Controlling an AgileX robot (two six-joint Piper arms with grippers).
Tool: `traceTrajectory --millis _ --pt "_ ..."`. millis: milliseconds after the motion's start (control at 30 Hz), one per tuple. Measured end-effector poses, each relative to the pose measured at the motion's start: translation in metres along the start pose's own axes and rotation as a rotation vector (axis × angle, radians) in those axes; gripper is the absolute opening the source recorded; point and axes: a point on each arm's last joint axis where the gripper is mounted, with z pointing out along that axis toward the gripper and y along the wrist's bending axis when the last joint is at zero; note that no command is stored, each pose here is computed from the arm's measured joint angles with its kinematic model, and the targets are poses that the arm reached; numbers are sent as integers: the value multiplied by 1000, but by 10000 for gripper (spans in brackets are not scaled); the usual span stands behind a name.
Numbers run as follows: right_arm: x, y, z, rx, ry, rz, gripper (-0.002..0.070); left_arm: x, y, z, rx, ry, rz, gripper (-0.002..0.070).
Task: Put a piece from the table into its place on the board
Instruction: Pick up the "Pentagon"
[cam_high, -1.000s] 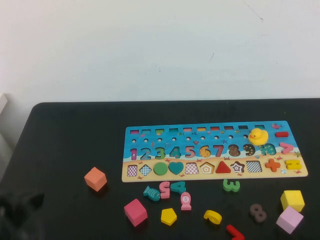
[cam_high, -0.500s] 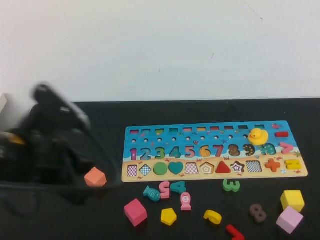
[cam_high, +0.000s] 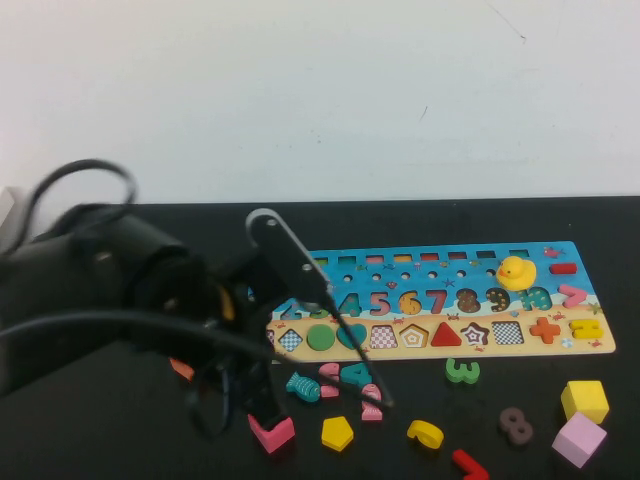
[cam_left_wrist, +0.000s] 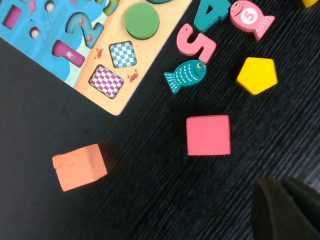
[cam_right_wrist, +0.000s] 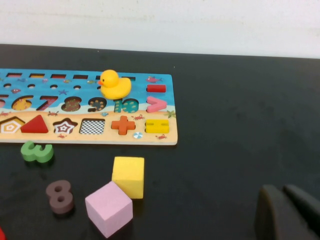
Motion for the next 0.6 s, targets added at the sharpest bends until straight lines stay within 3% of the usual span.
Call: traceTrajectory --millis 467,600 --pt "0 0 0 0 0 2 19 -42 6 60 55 126 -11 -1" --pt "0 0 0 0 0 2 19 -48 -1 83 74 165 11 39"
